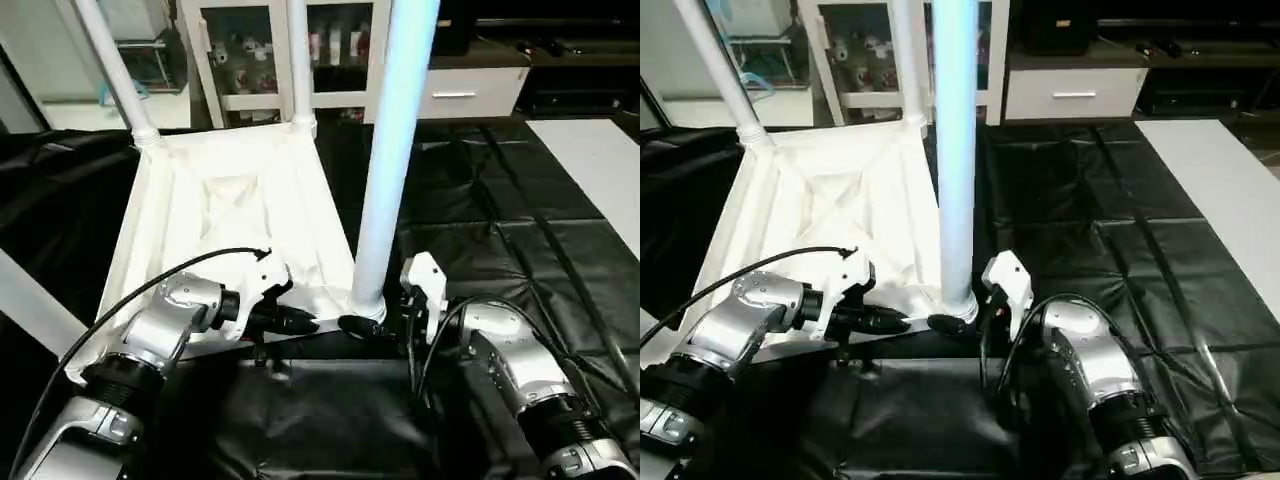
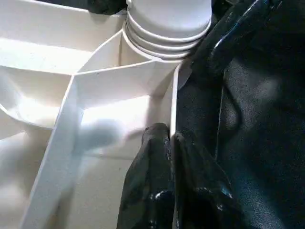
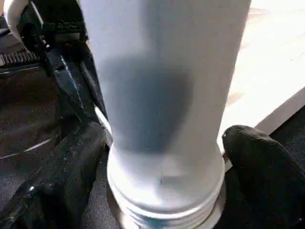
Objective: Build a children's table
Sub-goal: Rotate leg to tighten
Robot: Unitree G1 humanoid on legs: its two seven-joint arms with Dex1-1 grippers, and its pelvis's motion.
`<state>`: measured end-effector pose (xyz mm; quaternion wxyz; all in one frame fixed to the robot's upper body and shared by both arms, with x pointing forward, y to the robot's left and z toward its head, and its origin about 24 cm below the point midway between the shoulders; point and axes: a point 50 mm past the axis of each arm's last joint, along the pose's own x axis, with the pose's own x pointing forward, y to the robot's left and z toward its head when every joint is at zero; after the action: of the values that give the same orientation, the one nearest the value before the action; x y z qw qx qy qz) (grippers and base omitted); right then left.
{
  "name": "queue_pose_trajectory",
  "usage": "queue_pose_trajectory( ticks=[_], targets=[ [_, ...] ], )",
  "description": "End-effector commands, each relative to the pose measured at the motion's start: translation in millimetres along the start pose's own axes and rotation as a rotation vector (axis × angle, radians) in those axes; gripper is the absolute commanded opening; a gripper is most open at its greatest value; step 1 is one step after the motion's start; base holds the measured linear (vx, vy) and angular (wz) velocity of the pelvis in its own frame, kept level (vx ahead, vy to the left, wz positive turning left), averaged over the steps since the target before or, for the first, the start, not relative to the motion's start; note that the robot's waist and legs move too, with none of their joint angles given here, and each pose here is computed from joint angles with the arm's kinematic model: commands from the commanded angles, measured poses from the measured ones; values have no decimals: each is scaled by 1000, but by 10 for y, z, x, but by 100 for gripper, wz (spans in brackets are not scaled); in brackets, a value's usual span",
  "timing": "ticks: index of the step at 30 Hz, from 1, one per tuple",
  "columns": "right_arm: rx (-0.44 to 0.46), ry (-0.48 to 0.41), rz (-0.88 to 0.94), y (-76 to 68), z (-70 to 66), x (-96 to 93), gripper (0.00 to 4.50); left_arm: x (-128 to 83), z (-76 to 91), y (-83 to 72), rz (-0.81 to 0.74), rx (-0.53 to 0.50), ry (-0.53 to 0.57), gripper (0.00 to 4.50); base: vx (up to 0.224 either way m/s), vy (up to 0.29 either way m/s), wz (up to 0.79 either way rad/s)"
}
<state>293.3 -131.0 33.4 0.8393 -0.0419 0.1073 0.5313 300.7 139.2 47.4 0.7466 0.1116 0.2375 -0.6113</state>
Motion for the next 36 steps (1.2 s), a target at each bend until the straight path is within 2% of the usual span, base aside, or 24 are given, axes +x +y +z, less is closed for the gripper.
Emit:
queue_pose_trajectory(
  ticks=[1, 2, 5, 6, 9, 19, 24, 27, 29, 32, 35, 36],
  targets=[
    [-10, -6, -6, -24, 54, 24, 428, 26, 31, -42, -47, 0, -17, 0, 0, 0, 0],
    [-5, -13, -8, -26, 65, 26, 412, 27, 32, -46, -48, 1, -16, 0, 0, 0, 0],
    [2, -26, -10, -27, 85, 31, 412, 28, 33, -52, -53, 0, -16, 0, 0, 0, 0],
    [3, -28, -9, -25, 90, 32, 384, 28, 33, -54, -56, 0, -16, 0, 0, 0, 0],
    [5, -26, -4, -21, 84, 32, 369, 32, 34, -59, -59, 1, -15, 0, 0, 0, 0],
    [7, -6, 10, 5, 40, 28, 277, 47, 21, -83, -70, -3, -10, 0, 0, 0, 0],
    [13, 6, -10, -15, 13, 2, 270, 80, 12, -98, -73, -13, -11, 0, 0, 0, 0],
    [13, -1, -100, -89, 25, 2, 269, 113, 40, -73, -25, -10, -42, 0, 0, 0, 0],
    [49, -54, -269, -185, 64, 60, 269, 192, 77, 3, 98, -11, -86, 0, 0, 0, 0],
    [96, -87, -366, -205, 73, 143, 268, 288, 107, 40, 165, -32, -97, 0, 0, 0, 0],
    [164, -69, -546, -248, 24, 307, 267, 484, 208, 116, 291, -91, -98, 0, 0, 0, 0],
    [173, -36, -630, -284, 2, 348, 267, 548, 249, 170, 369, -123, -93, 0, 0, 0, 0]
  ],
)
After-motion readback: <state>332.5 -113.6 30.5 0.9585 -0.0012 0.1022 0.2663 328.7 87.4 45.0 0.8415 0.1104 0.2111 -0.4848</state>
